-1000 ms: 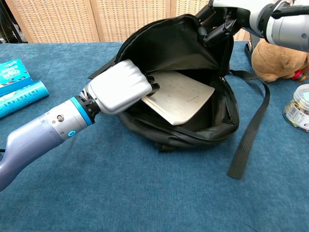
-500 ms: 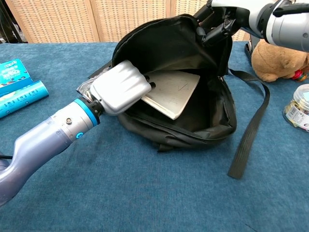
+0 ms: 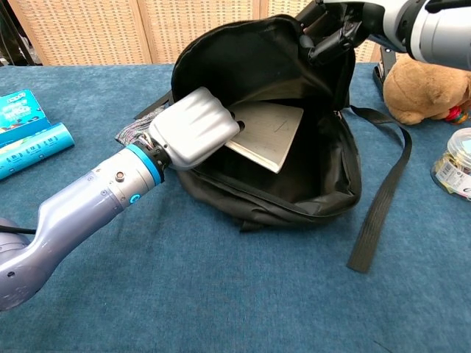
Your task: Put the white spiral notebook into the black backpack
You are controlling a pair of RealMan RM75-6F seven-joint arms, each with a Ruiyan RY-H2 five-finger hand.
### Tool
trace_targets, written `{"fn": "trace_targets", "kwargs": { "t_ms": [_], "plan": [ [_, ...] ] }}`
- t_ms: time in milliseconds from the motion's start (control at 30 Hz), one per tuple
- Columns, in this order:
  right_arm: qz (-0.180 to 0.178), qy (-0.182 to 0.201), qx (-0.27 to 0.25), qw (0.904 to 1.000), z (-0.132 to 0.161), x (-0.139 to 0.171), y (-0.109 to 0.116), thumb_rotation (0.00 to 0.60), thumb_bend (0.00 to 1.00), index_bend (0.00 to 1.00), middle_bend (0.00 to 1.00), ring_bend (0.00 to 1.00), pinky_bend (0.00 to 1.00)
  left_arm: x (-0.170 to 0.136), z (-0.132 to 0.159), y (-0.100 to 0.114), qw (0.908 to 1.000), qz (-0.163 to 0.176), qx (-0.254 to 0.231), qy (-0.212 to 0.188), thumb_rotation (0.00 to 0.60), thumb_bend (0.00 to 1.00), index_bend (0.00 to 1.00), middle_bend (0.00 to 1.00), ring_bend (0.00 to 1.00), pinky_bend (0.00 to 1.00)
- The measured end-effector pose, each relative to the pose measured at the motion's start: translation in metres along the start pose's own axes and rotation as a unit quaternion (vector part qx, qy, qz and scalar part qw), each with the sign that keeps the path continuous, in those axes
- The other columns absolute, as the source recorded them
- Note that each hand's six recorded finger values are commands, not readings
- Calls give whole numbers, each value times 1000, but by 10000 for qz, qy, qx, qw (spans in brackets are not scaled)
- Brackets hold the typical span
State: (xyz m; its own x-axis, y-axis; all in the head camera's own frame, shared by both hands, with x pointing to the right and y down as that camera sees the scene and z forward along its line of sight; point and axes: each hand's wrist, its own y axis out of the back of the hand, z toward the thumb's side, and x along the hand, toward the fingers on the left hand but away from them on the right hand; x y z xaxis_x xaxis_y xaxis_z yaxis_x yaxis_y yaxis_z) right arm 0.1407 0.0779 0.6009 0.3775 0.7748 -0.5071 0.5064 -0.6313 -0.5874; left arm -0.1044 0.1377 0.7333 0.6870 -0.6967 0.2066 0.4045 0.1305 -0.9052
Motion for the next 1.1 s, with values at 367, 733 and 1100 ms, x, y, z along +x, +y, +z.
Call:
{"fn": "trace_targets", "kwargs": {
  "t_ms": [367, 733, 1100],
  "plan": [
    [-44, -38, 43, 10000, 3, -3, 3, 600, 643, 632, 626, 339, 240, 2, 9, 4, 9995, 131, -46, -266, 600, 707, 837, 771, 611, 614],
    [-52, -45, 77, 9999, 3, 0, 7, 600, 643, 634, 628, 339, 240, 12, 4, 1, 9999, 52, -38, -114, 600, 680, 748, 623, 475, 580],
    [-103, -102, 75, 9999, -4, -2, 10, 600, 643, 634, 628, 339, 239, 9, -2, 11, 9990, 240, -373, -100, 600, 120, 147, 108, 166, 517]
  ]
}}
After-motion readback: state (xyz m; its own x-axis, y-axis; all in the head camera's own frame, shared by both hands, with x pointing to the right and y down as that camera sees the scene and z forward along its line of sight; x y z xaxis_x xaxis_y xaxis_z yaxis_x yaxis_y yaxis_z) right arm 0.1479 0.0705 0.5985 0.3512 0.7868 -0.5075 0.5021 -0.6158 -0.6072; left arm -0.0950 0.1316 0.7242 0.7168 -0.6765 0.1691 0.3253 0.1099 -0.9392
